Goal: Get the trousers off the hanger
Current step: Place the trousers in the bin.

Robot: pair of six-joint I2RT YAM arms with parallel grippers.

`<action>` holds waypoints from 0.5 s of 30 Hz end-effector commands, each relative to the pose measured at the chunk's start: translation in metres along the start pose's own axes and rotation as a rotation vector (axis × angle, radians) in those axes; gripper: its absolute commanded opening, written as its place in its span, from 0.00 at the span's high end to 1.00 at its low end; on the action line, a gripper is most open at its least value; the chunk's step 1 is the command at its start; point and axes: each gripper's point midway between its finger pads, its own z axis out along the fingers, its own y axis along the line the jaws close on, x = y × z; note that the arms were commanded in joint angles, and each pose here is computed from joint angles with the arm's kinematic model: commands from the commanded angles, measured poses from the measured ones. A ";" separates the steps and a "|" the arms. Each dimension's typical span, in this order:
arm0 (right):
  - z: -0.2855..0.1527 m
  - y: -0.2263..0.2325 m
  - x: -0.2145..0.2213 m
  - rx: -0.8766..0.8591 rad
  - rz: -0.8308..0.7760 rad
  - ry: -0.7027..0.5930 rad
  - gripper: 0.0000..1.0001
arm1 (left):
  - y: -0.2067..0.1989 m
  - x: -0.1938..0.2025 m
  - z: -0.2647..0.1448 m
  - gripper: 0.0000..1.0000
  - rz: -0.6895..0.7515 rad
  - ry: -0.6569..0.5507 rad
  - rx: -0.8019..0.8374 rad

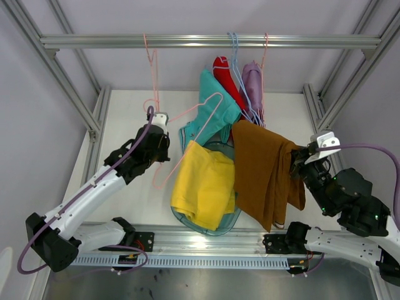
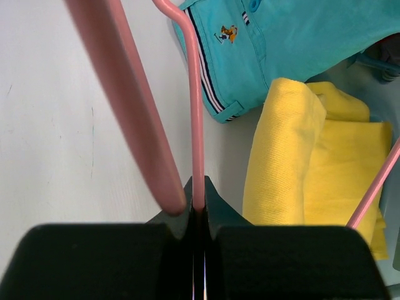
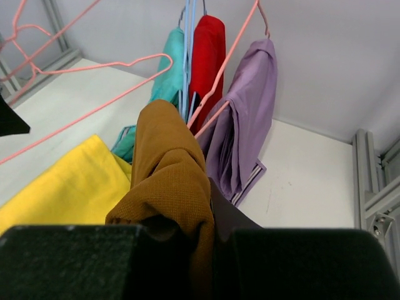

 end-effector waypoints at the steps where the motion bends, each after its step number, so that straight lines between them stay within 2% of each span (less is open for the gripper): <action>1: 0.003 -0.013 -0.020 0.088 0.062 -0.086 1.00 | -0.009 -0.016 -0.013 0.99 -0.003 -0.060 0.050; 7: 0.024 0.011 -0.021 0.043 0.045 -0.101 1.00 | -0.011 -0.020 -0.018 0.99 -0.011 -0.077 0.066; 15: 0.081 0.089 0.001 -0.131 0.029 -0.053 1.00 | -0.010 -0.022 -0.021 1.00 -0.015 -0.088 0.068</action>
